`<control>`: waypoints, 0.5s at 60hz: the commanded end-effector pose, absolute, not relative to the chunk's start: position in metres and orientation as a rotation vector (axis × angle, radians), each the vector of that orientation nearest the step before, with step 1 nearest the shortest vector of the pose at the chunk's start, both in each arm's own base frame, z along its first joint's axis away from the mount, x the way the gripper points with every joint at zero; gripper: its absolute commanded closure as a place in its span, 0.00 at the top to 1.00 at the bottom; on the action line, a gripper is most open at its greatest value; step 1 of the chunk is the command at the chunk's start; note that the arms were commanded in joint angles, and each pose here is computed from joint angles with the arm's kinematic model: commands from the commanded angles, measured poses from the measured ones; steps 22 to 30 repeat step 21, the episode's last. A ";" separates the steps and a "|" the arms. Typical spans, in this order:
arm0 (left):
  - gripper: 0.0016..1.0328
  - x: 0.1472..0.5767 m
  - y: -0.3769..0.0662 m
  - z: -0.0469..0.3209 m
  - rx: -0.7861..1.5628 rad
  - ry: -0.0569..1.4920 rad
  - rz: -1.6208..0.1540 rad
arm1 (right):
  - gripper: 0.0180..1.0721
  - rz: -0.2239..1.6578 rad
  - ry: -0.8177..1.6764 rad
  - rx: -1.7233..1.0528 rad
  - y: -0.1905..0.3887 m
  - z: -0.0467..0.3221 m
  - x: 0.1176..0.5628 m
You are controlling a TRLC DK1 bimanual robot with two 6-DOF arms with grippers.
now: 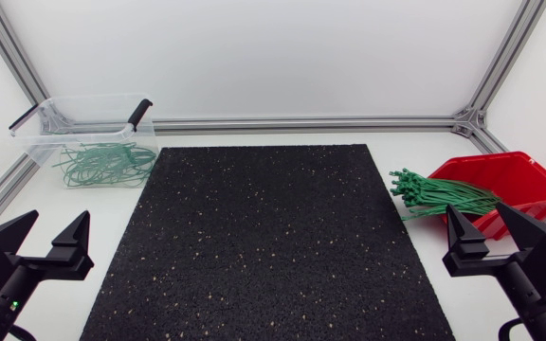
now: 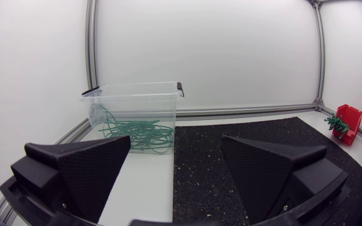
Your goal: Take a green cable tie from the red box, thread the tail through the head to close it, then place it in the transparent bin on the left.
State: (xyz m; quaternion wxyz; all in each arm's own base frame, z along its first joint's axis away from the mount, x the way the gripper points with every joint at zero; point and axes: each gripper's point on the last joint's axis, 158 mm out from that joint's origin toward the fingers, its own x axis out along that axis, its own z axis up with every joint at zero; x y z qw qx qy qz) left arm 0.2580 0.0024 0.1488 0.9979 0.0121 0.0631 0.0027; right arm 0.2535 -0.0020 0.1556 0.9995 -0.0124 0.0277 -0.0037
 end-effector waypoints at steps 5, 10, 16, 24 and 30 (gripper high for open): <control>0.97 0.256 -0.002 0.135 0.001 0.104 -0.011 | 0.95 -0.010 0.057 0.000 -0.002 0.149 0.254; 0.97 0.255 -0.003 0.131 -0.001 0.097 -0.014 | 0.95 -0.010 0.057 0.000 -0.002 0.149 0.254; 0.97 0.255 -0.003 0.131 -0.001 0.097 -0.014 | 0.95 -0.010 0.057 0.000 -0.002 0.149 0.254; 0.97 0.255 -0.003 0.131 -0.001 0.097 -0.014 | 0.95 -0.010 0.057 0.000 -0.002 0.149 0.254; 0.97 0.255 -0.003 0.131 -0.001 0.097 -0.014 | 0.95 -0.010 0.057 0.000 -0.002 0.149 0.254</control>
